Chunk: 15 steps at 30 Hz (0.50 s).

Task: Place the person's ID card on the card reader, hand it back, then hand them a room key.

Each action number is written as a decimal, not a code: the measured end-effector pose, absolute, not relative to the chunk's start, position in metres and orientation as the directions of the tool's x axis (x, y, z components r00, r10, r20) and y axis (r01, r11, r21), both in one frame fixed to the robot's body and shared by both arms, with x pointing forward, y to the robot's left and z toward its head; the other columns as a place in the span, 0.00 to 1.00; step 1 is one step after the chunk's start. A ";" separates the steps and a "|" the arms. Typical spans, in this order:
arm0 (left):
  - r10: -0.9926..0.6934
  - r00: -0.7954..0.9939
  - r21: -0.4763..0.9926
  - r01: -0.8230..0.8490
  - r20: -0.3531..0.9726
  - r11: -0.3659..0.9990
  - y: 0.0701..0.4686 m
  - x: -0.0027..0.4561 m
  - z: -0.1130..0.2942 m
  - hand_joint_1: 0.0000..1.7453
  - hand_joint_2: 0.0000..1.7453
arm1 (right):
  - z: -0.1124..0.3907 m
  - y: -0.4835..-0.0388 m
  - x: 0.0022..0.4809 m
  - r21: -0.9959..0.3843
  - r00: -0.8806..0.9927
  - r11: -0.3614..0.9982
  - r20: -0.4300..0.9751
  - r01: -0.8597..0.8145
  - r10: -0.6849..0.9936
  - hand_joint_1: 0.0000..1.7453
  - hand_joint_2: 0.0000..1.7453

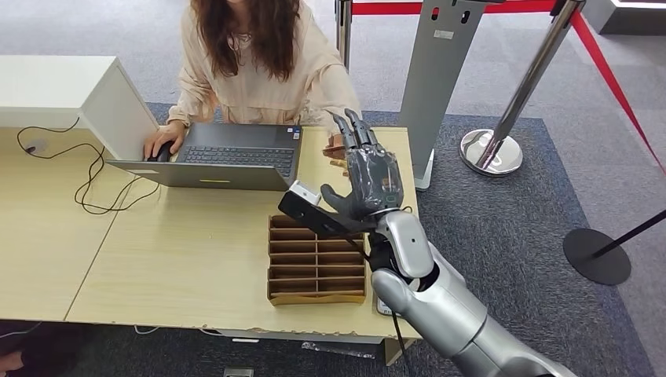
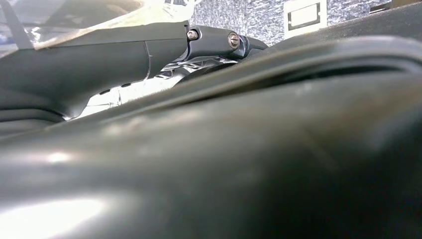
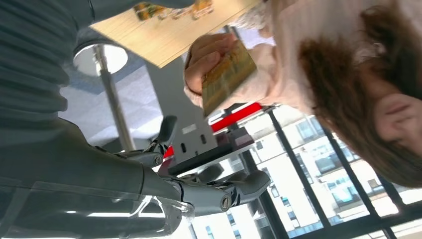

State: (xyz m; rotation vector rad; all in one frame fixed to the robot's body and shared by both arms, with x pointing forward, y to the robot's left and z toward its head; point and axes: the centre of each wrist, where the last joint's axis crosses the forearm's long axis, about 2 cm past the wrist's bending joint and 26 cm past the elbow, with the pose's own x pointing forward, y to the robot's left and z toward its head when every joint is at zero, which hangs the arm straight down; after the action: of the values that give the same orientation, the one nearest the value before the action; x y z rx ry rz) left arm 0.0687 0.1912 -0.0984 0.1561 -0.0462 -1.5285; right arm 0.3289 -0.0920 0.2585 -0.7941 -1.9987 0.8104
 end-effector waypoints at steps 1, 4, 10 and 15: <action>-0.997 0.045 0.130 0.991 -0.068 0.036 0.191 0.069 -0.098 0.00 0.00 | 0.255 -0.092 0.324 -0.750 -0.481 0.620 0.466 0.232 0.743 0.00 1.00; -0.996 0.051 0.131 0.991 -0.070 0.041 0.191 0.068 -0.098 0.00 0.00 | 0.244 -0.094 0.306 -0.687 -0.512 0.694 0.525 0.215 0.679 0.00 1.00; -0.996 0.071 0.137 0.989 -0.061 0.062 0.192 0.067 -0.099 0.00 0.00 | 0.225 -0.107 0.271 -0.391 -0.568 0.920 0.750 0.033 0.339 0.00 1.00; -0.995 0.086 0.142 0.987 -0.058 0.077 0.192 0.066 -0.099 0.00 0.00 | 0.214 -0.125 0.247 -0.015 -0.514 0.993 0.857 -0.115 -0.047 0.00 1.00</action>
State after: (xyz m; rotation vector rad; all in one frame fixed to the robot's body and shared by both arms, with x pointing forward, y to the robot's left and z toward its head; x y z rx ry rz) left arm 0.0657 0.1924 -0.0991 0.1587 -0.0588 -1.4851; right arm 0.2469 -0.1253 0.2136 0.1132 -2.1108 0.0846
